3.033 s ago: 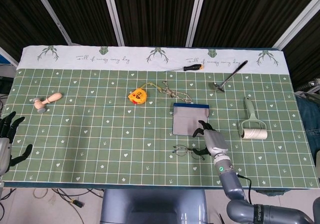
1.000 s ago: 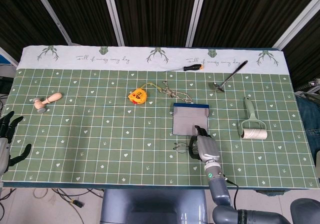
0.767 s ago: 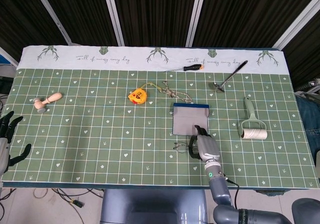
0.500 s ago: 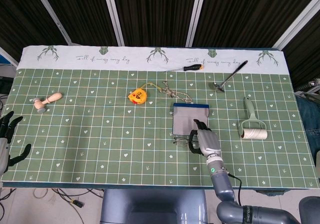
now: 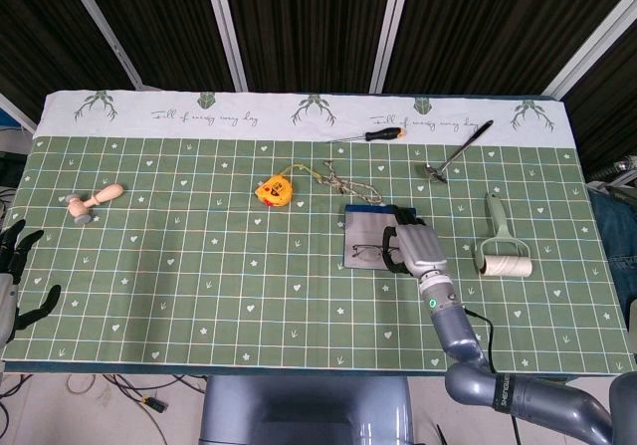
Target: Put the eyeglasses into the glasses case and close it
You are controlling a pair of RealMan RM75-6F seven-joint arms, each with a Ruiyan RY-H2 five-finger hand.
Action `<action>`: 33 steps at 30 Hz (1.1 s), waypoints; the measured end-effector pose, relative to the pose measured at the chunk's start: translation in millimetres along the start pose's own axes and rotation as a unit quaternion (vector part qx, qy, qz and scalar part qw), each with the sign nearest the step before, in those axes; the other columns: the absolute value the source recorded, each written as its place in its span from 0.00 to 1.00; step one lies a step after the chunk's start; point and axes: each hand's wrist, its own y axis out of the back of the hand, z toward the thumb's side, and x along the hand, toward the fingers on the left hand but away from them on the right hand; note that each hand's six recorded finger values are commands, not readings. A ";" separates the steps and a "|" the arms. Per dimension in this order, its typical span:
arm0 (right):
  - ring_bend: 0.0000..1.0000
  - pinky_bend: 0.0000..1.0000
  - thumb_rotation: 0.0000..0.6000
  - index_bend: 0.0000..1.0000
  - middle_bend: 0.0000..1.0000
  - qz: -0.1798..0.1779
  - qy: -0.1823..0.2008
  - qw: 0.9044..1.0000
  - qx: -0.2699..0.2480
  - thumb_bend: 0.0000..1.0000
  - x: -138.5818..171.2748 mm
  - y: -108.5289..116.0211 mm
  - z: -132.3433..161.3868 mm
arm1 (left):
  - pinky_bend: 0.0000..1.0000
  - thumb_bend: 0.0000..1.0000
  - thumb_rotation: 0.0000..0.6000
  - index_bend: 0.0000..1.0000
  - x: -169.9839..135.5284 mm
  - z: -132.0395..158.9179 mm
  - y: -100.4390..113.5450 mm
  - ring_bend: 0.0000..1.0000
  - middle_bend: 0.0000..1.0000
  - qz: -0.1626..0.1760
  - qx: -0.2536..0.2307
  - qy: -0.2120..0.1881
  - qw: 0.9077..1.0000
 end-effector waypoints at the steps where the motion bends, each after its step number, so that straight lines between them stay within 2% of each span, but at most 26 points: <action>1: 0.08 0.21 1.00 0.65 0.09 -0.005 0.003 1.000 0.004 0.54 -4.0 2.9 -1.6 | 0.00 0.31 1.00 0.11 0.1 0.0 0.0 0.00 0.00 0.000 0.000 0.000 1.000; 7: 0.07 0.21 1.00 0.66 0.09 -0.045 0.027 0.998 0.039 0.53 -29.0 24.7 -9.0 | 0.00 0.31 1.00 0.11 0.6 -0.5 0.8 0.00 0.00 0.003 0.000 0.002 1.000; 11: 0.07 0.21 1.00 0.66 0.09 -0.054 0.038 0.997 0.044 0.51 -40.5 31.9 -11.9 | 0.00 0.31 1.00 0.11 0.8 -1.0 0.6 0.00 0.00 0.003 0.001 0.004 1.000; 15: 0.07 0.21 1.00 0.66 0.09 -0.040 0.041 0.998 0.028 0.51 -46.2 26.3 -13.9 | 0.00 0.31 1.00 0.11 0.6 -0.3 1.1 0.00 0.00 0.005 0.002 0.002 1.000; 33: 0.07 0.21 1.00 0.66 0.09 -0.013 0.045 0.999 0.029 0.51 -61.3 -5.8 -11.4 | 0.00 0.31 1.00 0.11 1.2 -1.0 0.9 0.00 0.00 0.003 0.001 0.004 1.000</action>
